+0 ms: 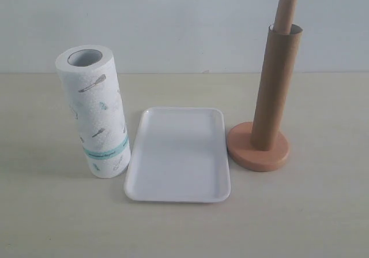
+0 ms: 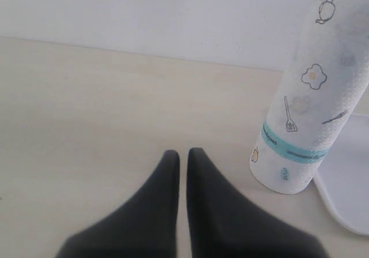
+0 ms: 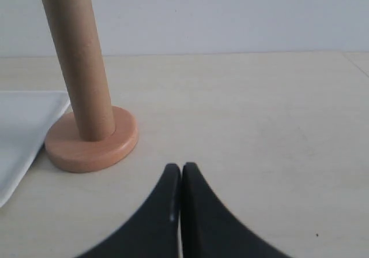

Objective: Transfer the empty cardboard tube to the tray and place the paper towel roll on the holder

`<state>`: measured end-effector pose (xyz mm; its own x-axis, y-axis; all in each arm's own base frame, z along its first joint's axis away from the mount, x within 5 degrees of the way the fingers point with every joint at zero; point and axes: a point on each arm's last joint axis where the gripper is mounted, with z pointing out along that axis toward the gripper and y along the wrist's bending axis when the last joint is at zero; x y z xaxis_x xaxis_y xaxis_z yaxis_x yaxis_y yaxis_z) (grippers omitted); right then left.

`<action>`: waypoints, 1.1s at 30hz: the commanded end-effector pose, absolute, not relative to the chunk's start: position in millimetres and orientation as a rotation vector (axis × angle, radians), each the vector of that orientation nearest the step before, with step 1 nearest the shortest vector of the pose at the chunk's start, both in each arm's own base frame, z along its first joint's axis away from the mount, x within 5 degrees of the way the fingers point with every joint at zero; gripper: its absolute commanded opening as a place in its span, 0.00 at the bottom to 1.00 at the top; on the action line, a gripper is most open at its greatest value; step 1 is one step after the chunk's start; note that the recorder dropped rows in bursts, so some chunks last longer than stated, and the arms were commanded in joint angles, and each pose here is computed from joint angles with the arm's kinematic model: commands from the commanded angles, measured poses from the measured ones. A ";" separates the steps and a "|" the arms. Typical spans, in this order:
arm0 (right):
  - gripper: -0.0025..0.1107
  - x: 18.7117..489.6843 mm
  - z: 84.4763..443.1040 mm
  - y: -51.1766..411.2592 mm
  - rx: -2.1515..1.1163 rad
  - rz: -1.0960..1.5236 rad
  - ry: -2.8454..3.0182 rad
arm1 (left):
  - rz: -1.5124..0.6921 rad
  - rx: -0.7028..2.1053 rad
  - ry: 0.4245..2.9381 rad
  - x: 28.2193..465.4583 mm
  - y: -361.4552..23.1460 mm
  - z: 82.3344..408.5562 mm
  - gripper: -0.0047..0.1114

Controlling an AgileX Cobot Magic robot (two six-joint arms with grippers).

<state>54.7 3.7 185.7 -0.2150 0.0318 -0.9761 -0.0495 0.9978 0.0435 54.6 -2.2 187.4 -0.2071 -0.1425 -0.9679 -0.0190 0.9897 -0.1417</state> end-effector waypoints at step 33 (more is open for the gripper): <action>0.02 165.8 234.3 9.7 -0.037 0.079 1.613 | -0.116 -0.126 1.771 54.6 -2.1 186.9 0.08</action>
